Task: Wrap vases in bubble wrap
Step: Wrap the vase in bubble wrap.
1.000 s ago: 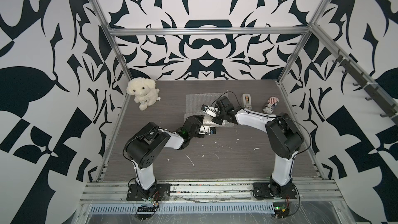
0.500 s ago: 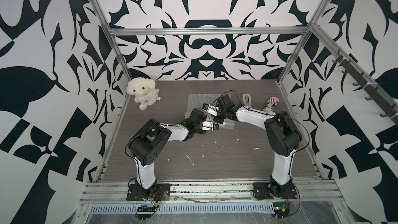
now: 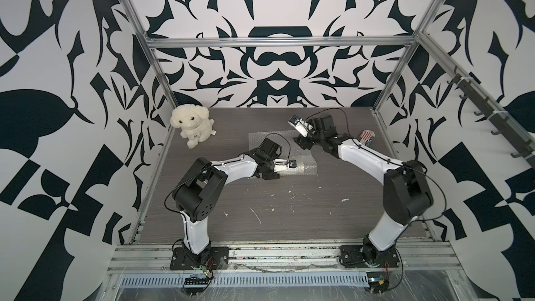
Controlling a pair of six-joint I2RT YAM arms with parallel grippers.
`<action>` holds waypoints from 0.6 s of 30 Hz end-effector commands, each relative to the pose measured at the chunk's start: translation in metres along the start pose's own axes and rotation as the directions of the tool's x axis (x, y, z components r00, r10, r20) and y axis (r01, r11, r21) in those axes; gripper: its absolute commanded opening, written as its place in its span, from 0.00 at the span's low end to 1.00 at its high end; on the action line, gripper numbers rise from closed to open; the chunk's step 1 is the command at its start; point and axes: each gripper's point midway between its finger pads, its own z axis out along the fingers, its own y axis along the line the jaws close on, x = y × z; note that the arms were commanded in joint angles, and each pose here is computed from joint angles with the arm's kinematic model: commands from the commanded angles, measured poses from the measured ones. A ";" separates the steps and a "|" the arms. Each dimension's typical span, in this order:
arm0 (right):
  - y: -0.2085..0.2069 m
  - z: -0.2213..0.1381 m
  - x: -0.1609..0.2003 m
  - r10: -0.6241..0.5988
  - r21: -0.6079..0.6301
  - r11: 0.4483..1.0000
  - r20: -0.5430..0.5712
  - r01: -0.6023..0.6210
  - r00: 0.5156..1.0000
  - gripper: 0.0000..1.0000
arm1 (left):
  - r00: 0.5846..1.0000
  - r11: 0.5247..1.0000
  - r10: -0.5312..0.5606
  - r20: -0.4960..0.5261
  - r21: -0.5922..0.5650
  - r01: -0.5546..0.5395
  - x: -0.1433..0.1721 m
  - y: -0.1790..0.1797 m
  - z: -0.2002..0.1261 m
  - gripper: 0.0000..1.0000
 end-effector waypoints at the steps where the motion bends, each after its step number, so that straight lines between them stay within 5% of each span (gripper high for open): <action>1: -0.010 -0.037 -0.013 -0.069 0.096 0.994 0.103 0.059 0.992 0.77 | 0.975 0.930 -0.128 -0.181 0.320 0.181 0.035 -0.074 0.002 0.57; 9: 0.053 -0.113 -0.011 -0.286 0.048 0.958 0.261 0.284 0.922 0.76 | 0.954 0.841 -0.194 -0.229 0.462 0.281 0.028 -0.096 -0.011 0.55; 14: 0.142 -0.124 0.022 -0.581 -0.019 0.796 0.255 0.605 0.773 0.76 | 0.941 0.803 -0.211 -0.265 0.502 0.321 0.025 -0.099 -0.009 0.53; 18: 0.191 -0.123 0.046 -0.662 -0.096 0.706 0.263 0.702 0.702 0.76 | 0.942 0.786 -0.206 -0.264 0.528 0.320 0.023 -0.103 -0.013 0.53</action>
